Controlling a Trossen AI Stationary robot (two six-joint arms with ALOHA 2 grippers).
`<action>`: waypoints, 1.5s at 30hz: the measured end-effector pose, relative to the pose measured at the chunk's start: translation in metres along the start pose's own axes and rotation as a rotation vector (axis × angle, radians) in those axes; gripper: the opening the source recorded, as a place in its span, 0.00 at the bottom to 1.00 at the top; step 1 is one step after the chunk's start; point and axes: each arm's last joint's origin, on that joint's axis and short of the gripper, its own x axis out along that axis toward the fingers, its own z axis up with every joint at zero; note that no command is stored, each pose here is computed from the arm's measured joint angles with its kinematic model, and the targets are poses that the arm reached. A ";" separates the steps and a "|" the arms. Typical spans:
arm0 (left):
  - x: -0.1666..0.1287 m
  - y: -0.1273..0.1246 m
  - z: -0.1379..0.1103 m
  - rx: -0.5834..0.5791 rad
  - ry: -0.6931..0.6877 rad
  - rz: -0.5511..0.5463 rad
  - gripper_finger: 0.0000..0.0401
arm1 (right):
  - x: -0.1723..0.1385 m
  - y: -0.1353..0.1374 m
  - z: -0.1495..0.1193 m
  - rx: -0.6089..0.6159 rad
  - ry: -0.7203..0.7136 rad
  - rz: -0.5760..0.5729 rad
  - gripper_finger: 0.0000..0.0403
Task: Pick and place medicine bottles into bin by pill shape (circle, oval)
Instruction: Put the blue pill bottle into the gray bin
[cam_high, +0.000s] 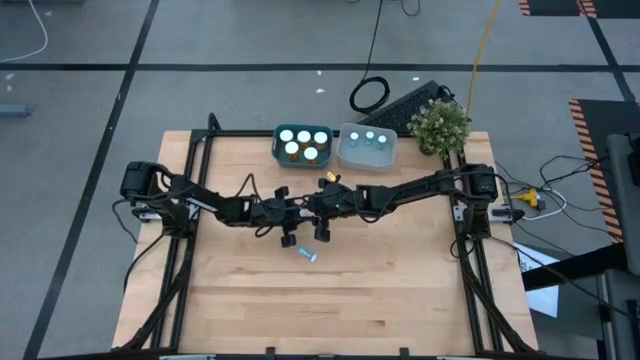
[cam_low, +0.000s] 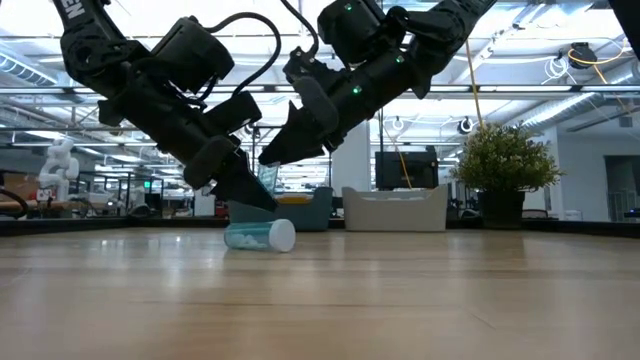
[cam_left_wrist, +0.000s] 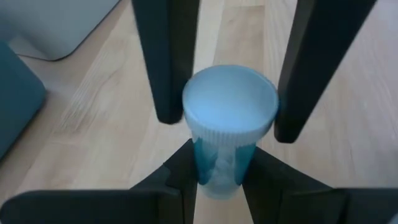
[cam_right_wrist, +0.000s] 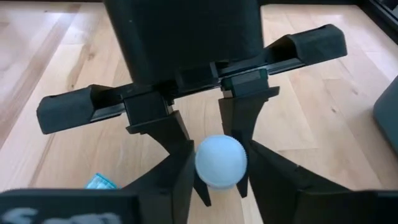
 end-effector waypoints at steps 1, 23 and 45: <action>0.000 0.000 0.000 -0.003 -0.003 0.000 0.26 | 0.000 0.000 0.000 0.000 0.000 0.000 0.32; 0.000 0.002 -0.005 -0.077 0.046 0.064 0.78 | -0.079 -0.040 0.027 -0.035 0.126 -0.082 0.29; -0.005 -0.017 -0.002 -0.029 0.018 -0.003 0.71 | -0.164 -0.184 -0.075 0.287 0.179 -0.460 0.30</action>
